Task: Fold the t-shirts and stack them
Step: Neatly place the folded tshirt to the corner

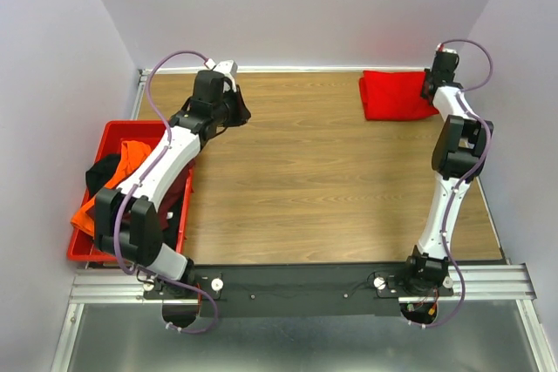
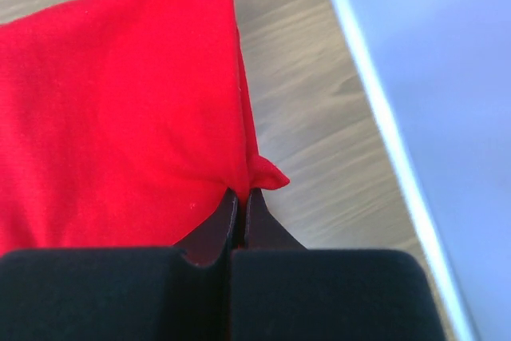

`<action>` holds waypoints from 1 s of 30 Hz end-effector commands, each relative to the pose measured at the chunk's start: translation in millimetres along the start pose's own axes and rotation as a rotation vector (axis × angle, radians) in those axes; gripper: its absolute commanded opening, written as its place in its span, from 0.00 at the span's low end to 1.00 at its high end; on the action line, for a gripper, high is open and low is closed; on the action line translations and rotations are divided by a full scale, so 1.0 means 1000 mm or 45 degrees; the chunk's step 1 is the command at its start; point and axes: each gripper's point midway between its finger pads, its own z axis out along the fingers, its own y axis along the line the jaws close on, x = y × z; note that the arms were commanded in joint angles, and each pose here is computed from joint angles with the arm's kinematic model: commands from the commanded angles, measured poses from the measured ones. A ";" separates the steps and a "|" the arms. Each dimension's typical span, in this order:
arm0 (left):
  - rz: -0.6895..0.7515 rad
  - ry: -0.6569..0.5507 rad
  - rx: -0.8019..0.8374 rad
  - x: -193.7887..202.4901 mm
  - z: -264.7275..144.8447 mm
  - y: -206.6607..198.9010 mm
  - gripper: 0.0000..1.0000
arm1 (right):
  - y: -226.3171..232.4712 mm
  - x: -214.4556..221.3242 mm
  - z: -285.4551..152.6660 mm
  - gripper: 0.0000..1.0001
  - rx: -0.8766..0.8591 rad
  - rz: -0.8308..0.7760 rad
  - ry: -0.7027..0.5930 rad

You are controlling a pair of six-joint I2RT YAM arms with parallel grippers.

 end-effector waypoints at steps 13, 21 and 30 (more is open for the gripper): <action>0.017 0.025 -0.069 -0.018 0.018 0.009 0.22 | -0.048 -0.009 0.029 0.00 0.125 -0.078 -0.027; 0.011 0.038 -0.074 -0.017 0.024 0.010 0.22 | -0.064 -0.008 0.037 0.00 0.138 -0.061 -0.028; 0.007 0.039 -0.070 -0.021 0.029 0.009 0.21 | -0.070 -0.009 0.040 0.15 0.164 -0.048 -0.031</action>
